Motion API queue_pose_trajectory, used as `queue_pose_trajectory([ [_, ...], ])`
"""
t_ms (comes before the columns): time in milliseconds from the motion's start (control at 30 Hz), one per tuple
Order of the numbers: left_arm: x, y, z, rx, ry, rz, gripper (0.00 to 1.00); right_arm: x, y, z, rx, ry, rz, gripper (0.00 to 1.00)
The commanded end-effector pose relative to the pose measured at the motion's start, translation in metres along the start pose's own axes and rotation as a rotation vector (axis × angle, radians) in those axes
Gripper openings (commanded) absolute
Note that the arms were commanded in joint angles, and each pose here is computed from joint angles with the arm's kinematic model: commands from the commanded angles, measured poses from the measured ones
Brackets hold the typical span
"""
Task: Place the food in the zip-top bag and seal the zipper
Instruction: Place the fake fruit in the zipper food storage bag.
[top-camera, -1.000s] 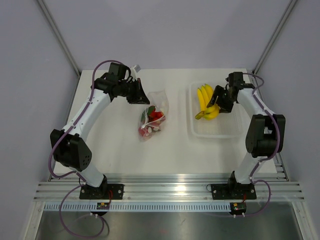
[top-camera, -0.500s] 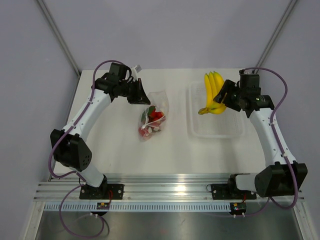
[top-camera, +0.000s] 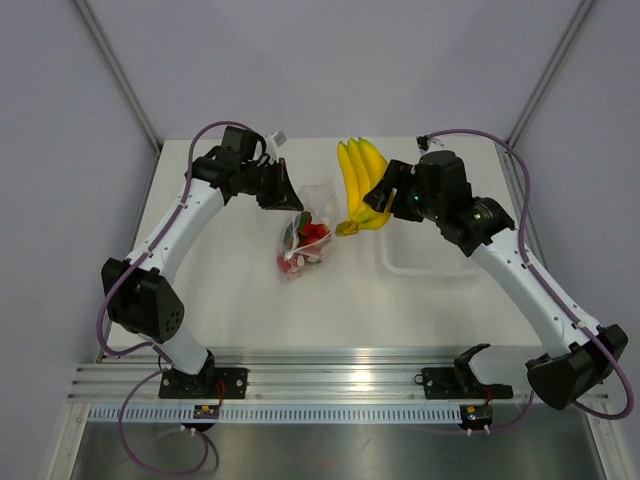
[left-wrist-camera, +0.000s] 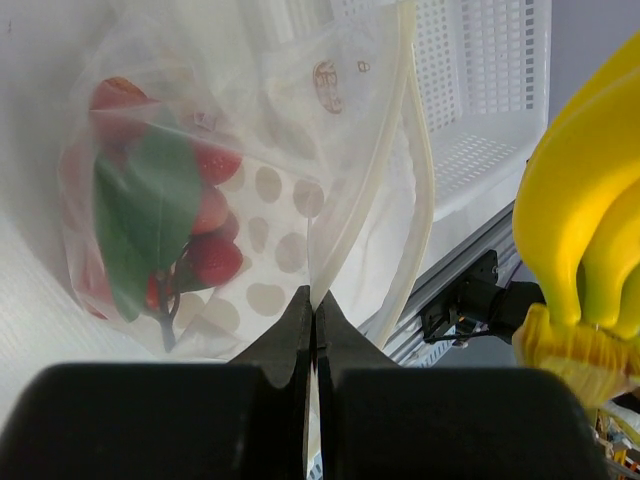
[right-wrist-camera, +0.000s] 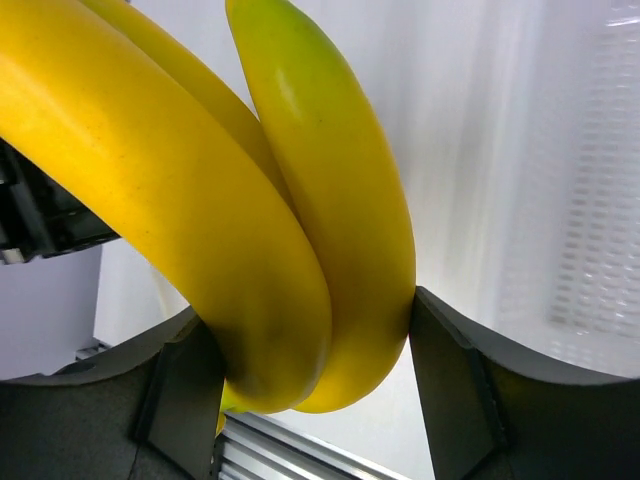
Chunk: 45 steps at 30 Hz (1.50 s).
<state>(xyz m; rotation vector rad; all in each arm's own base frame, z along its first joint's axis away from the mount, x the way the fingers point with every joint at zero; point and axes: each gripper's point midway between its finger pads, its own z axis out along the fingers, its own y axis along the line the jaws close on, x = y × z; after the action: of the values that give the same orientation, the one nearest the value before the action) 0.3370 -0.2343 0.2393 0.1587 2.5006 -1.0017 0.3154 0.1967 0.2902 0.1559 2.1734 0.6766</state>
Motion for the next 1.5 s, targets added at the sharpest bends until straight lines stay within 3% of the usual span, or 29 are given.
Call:
queue_pose_trajectory([
  [0,-0.007,-0.009,-0.006,0.017,-0.024,0.023,0.0,-0.036,0.054,0.008,-0.098,-0.14,0.027,0.04],
  [333,-0.005,-0.007,-0.01,0.002,-0.022,0.027,0.0,-0.015,0.111,0.054,-0.182,-0.155,0.056,0.02],
  [600,-0.007,-0.007,-0.012,0.003,-0.026,0.031,0.0,0.01,0.087,0.084,-0.109,-0.149,0.033,0.02],
  [967,-0.011,-0.005,-0.018,0.022,-0.033,0.014,0.0,0.001,0.059,0.073,0.032,-0.235,-0.076,0.01],
  [1467,-0.009,-0.01,-0.015,0.061,-0.022,0.001,0.0,0.03,0.108,0.065,0.081,-0.332,-0.273,0.01],
])
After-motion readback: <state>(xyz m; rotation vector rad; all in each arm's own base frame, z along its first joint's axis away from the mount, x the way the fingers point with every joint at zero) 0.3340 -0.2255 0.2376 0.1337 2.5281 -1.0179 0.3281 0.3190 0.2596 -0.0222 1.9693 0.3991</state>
